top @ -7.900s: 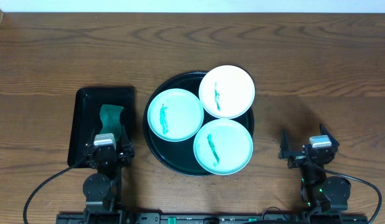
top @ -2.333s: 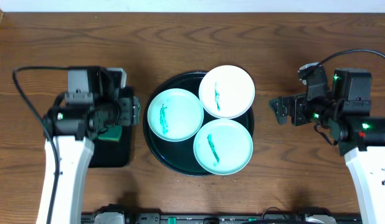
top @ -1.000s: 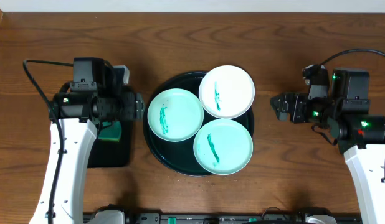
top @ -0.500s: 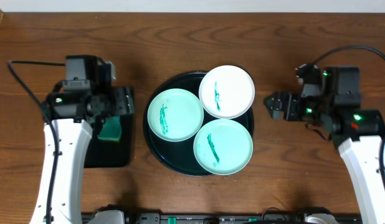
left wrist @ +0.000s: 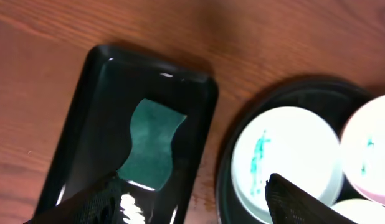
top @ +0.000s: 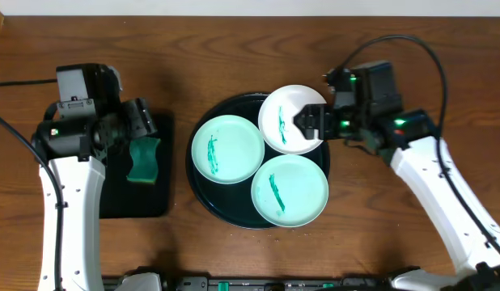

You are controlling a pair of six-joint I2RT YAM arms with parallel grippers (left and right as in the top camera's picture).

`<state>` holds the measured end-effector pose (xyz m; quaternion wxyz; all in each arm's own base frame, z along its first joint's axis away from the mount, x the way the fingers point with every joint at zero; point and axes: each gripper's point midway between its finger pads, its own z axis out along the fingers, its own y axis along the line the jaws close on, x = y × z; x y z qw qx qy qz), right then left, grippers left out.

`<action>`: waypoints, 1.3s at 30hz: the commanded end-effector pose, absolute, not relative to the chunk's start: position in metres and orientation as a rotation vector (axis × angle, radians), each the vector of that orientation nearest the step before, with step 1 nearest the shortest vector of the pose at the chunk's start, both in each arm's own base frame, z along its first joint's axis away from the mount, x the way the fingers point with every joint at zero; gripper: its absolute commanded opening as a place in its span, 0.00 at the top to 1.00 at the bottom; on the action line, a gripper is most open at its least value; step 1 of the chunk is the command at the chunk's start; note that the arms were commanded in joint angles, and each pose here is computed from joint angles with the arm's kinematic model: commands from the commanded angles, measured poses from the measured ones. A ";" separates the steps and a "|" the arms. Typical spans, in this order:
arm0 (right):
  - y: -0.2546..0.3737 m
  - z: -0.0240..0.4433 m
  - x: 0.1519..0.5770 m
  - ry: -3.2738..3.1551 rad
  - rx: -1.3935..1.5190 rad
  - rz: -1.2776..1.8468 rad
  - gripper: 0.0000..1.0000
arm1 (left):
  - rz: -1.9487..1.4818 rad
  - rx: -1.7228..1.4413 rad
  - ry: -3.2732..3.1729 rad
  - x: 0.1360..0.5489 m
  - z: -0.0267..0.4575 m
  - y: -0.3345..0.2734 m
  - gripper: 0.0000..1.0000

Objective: Clean dirty plates on tray and stack at the side
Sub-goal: 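Reach right gripper to the pink-white plate rim and grasp it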

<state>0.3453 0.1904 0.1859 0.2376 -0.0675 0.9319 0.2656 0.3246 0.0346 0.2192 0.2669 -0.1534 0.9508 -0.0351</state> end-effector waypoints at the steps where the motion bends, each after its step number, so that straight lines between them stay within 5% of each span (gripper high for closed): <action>1: 0.213 0.183 0.351 2.559 -0.139 0.763 0.21 | 0.017 -0.473 2.573 0.321 0.219 0.051 0.25; 14: 0.258 0.133 0.374 2.794 -0.211 0.608 0.39 | 0.085 -0.489 2.752 0.321 0.173 0.058 0.25; 21: 0.274 0.085 0.362 2.915 -0.231 0.568 0.70 | 0.091 -0.498 2.824 0.320 0.155 0.058 0.25; 39: 0.282 0.013 0.339 3.065 -0.197 0.334 0.85 | 0.090 -0.498 2.819 0.321 0.155 0.058 0.25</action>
